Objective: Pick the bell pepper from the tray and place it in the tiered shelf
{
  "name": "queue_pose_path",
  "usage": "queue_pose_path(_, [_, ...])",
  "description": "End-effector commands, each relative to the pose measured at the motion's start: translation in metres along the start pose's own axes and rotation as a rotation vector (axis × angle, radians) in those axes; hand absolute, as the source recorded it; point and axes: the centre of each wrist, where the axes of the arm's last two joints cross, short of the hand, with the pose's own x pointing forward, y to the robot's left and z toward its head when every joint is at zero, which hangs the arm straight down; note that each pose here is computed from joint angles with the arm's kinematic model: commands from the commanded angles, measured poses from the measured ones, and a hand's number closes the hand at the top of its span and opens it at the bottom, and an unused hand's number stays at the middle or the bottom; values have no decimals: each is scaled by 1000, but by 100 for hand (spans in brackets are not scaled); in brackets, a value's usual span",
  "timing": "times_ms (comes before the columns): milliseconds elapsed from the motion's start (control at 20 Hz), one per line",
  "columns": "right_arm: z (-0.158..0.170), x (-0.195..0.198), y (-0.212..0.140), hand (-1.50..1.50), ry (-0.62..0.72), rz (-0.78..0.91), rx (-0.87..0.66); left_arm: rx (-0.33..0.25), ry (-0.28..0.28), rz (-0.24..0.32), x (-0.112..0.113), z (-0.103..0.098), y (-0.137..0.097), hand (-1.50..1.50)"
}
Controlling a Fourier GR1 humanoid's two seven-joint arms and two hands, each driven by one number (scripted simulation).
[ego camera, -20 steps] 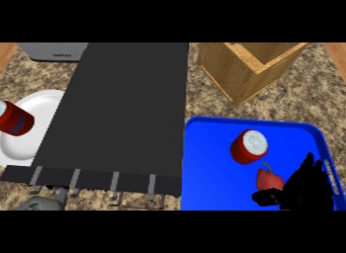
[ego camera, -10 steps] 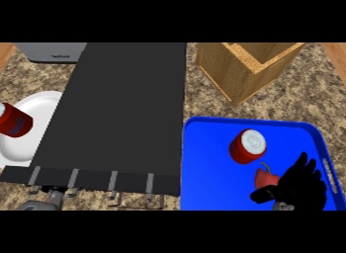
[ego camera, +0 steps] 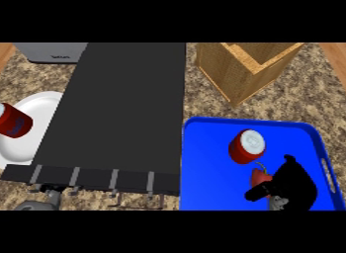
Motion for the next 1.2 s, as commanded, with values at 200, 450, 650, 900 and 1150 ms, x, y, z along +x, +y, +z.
queue_pose_path(200, [-15,10,11,150,88,-3,-28,7,1,-19,-11,1,-12,0])
queue_pose_path(450, [-10,27,15,150,104,1,-101,11,-10,16,-16,-2,2,0])
queue_pose_path(650, [6,29,-2,150,110,-6,-197,-3,4,-13,1,-10,-9,0])
queue_pose_path(900, [35,52,-7,150,-830,286,-57,-94,-49,-5,11,-12,-21,0])
queue_pose_path(1150, [69,60,-12,150,-1404,413,48,-137,-53,-19,13,-16,-31,0])
